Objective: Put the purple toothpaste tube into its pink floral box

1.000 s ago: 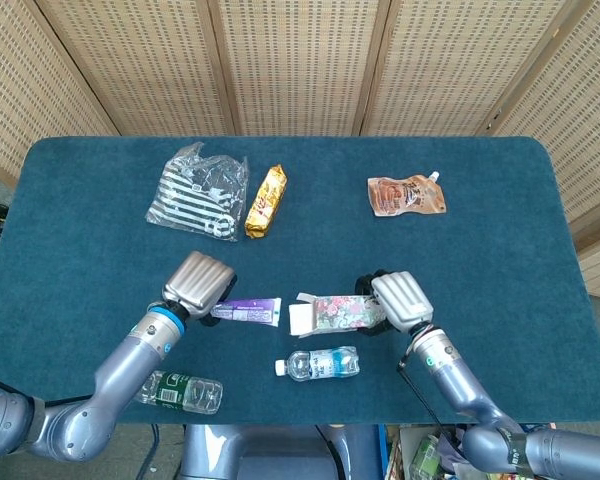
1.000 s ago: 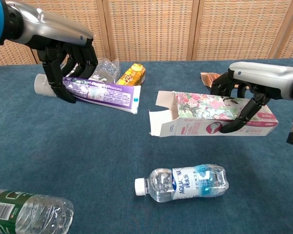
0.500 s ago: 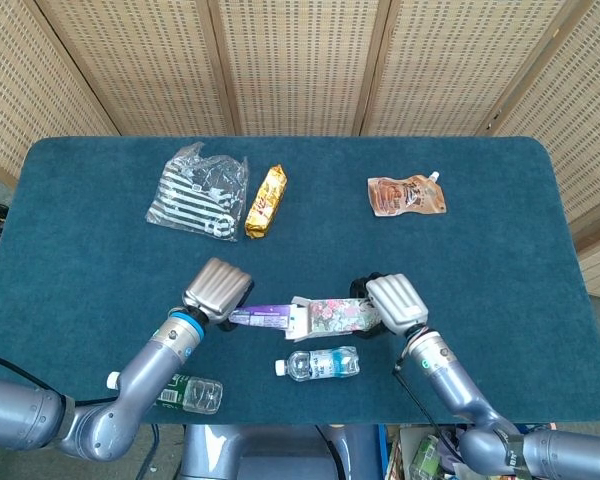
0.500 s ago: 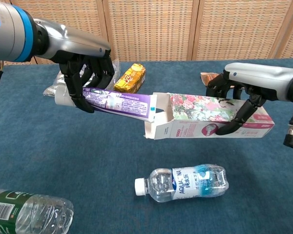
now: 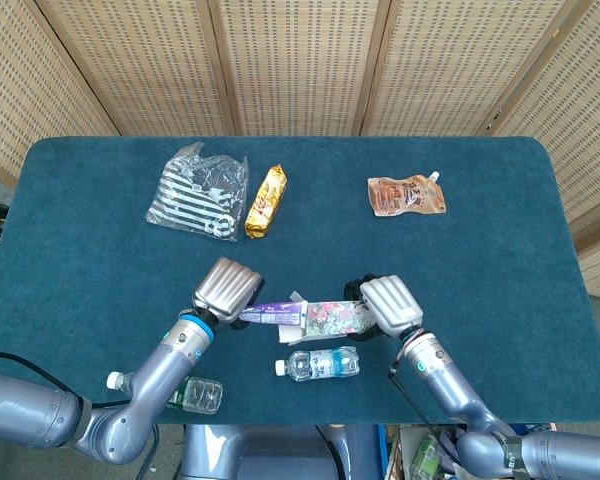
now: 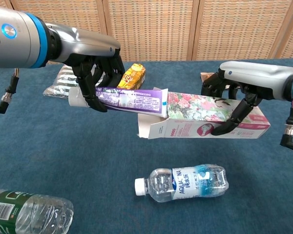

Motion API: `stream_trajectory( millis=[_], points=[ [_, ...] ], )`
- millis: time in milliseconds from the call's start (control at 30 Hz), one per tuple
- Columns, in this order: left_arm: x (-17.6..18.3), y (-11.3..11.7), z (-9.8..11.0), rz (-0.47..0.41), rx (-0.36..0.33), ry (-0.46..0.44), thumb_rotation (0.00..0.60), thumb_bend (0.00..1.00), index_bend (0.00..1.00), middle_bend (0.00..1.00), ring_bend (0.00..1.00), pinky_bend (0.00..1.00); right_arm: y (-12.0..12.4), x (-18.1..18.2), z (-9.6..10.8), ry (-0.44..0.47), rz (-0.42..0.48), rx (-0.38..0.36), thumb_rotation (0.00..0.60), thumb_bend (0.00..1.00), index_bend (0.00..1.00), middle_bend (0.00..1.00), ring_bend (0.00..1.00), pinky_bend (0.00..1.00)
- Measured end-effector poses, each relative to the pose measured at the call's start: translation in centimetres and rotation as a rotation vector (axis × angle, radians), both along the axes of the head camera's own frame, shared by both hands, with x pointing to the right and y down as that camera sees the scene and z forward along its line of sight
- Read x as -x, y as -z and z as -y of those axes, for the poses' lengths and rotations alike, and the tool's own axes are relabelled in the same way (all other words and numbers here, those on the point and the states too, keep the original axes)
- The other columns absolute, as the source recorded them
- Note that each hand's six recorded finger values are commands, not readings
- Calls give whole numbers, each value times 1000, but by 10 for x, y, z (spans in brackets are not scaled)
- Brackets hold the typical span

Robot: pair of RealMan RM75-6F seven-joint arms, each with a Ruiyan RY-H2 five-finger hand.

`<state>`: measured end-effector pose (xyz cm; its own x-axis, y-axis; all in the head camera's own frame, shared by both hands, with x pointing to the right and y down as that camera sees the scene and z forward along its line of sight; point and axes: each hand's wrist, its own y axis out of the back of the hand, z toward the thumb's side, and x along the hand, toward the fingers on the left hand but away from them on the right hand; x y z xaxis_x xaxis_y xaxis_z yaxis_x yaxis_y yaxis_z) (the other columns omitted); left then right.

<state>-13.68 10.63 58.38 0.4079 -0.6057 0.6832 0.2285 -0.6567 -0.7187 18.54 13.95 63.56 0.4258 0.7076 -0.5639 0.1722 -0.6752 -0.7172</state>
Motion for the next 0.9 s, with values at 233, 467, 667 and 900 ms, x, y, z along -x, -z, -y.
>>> stream_trajectory(
  millis=[233,467,667,900],
  points=[
    [-4,-6,-4,-13,-10,1,600,296,812,677,566,597,0,3,-2,0,4,8,600,5,595,521,392,494],
    [-9,-6,-10,-26,2,-2,600,297,811,677,566,597,0,2,-2,-7,7,12,600,5,595,521,392,494],
    [-5,4,-10,0,12,-12,600,296,812,677,568,598,-1,-1,-1,-16,6,16,600,4,595,521,392,494],
    [3,11,-8,44,29,-4,600,296,811,679,574,603,-2,1,-3,-8,7,17,600,5,595,521,392,495]
  ],
)
